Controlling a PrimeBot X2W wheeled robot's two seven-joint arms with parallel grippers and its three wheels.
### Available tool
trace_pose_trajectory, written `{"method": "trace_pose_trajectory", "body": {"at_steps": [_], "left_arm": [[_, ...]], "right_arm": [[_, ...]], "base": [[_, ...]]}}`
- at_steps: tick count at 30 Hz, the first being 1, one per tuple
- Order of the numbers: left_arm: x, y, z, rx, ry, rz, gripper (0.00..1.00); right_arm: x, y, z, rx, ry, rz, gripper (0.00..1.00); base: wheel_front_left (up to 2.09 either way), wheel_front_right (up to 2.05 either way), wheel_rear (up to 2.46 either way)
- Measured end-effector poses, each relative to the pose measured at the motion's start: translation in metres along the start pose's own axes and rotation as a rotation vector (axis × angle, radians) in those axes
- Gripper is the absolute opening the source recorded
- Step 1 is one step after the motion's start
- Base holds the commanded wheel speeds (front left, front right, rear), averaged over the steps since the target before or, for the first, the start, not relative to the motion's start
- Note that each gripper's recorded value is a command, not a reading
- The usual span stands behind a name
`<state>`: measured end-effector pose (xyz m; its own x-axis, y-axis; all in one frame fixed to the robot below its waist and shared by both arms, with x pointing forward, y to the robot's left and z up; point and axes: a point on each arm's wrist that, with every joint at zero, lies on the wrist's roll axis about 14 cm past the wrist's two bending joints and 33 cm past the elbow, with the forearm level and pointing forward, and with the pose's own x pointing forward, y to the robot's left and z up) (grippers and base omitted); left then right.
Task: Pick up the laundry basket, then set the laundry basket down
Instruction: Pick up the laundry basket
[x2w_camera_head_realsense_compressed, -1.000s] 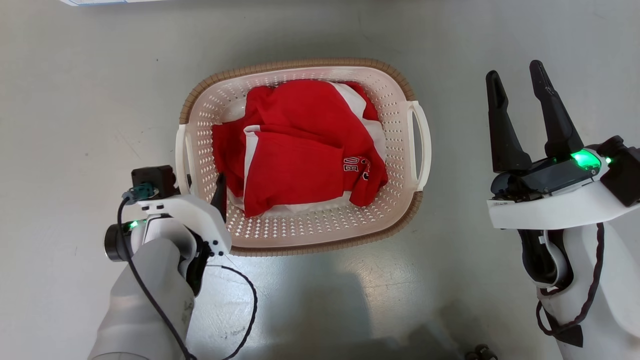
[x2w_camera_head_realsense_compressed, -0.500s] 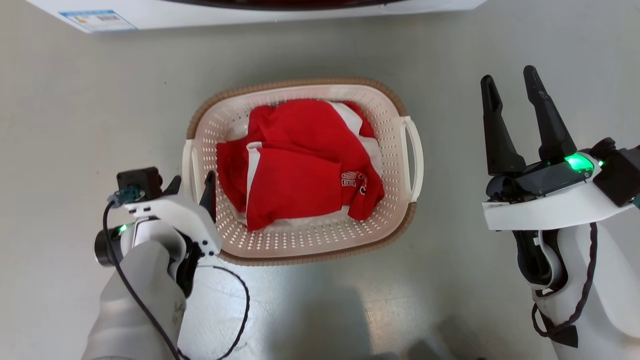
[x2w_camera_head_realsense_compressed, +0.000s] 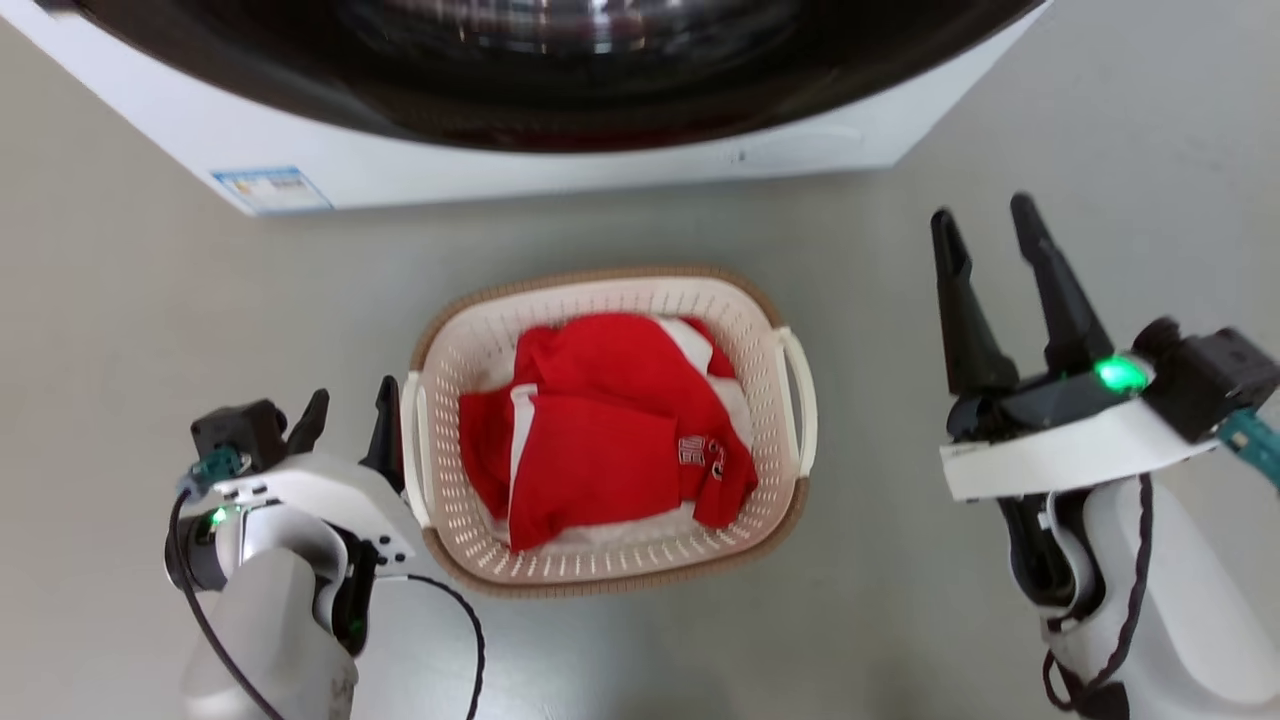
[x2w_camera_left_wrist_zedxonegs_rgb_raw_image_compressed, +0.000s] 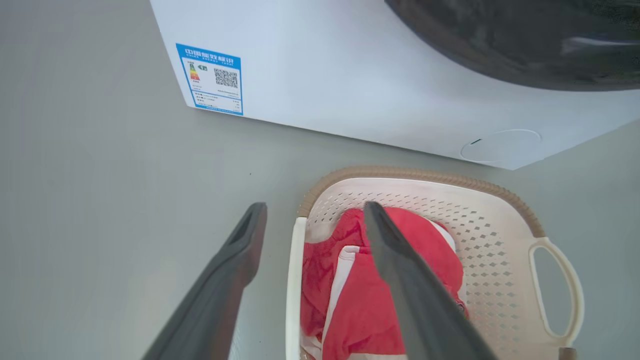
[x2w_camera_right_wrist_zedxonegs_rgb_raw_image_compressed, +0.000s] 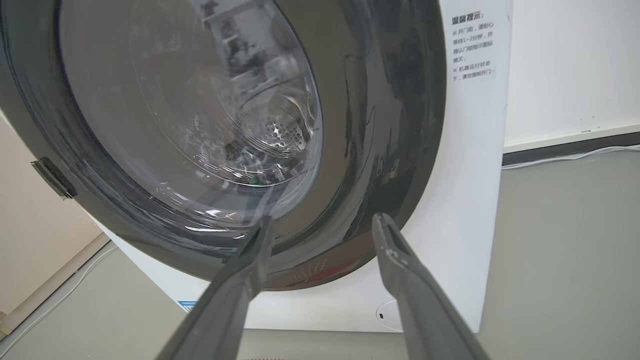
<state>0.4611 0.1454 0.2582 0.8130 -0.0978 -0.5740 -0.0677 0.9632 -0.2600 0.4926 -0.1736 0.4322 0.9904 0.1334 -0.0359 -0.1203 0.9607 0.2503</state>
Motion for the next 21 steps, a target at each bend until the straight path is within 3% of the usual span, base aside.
{"method": "trace_pose_trajectory", "body": {"at_steps": [21], "left_arm": [[-0.126,-0.046,0.137,0.068,-0.515,-0.138,1.00]], "right_arm": [[-0.070,0.016,0.081,0.010,-0.171,-0.037,1.00]], "base": [[0.00,0.00,0.00]]}}
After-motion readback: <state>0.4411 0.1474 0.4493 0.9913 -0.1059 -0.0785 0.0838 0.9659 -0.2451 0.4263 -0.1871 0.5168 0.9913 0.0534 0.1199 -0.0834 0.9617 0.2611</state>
